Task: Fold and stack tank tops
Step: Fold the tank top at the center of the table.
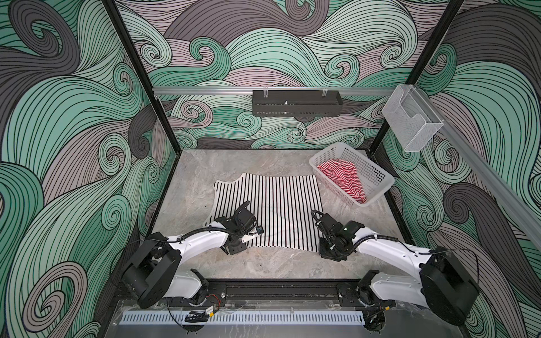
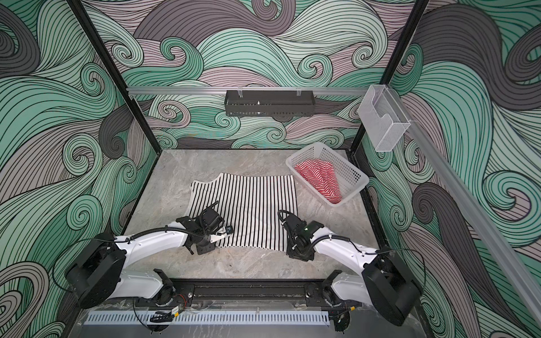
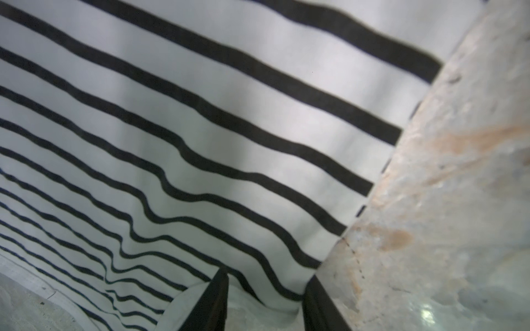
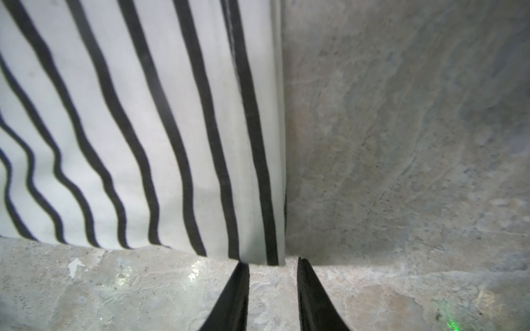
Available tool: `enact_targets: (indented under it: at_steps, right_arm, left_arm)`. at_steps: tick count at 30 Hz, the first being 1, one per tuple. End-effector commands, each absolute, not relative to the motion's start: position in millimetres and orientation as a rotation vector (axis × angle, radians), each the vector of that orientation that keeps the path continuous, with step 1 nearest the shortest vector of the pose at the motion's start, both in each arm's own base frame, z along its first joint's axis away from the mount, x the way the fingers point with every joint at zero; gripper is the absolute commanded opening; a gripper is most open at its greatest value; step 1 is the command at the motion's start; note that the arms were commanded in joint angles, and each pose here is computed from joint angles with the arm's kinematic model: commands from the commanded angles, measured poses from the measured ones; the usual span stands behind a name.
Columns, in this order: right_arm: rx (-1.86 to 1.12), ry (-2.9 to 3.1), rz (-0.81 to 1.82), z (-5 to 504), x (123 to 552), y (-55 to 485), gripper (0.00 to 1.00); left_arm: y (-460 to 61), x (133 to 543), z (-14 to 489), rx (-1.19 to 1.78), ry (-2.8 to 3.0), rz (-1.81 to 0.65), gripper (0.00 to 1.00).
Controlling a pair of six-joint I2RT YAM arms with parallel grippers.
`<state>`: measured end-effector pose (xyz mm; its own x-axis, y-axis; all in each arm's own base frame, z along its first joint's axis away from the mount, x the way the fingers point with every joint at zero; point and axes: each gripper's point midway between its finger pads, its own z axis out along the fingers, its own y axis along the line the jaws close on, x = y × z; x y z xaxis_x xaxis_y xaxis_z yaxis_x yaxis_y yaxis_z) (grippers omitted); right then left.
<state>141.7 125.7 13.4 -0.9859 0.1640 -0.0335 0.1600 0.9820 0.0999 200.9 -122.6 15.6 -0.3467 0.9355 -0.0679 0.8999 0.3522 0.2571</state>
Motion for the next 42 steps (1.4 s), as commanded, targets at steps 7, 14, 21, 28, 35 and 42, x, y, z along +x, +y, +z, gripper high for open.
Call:
enact_targets:
  at_steps: [7,14,21,28,35,42]
  right_arm:
    - [0.32,3.065,0.124,12.5,151.8,121.9,0.29]
    - [0.353,3.038,0.172,17.1,163.4,126.6,0.28]
    - [0.365,3.037,0.199,12.1,168.5,132.3,0.21]
    - [0.35,3.041,0.201,11.0,170.7,134.5,0.0]
    - [0.301,3.01,0.199,33.4,172.8,131.6,0.0]
    - [0.281,2.996,0.227,47.7,173.2,133.3,0.0]
  left_arm:
    - [-120.3,182.9,15.7,1.735,2.426,0.202,0.29]
    - [-119.7,174.1,9.9,1.77,2.471,0.171,0.24]
    - [-121.1,174.1,7.5,1.786,2.478,0.167,0.05]
    - [-124.7,173.8,13.3,1.773,2.486,0.14,0.0]
    - [-128.7,180.1,33.6,1.719,2.449,0.136,0.0]
    - [-131.1,188.7,47.8,1.694,2.424,0.161,0.0]
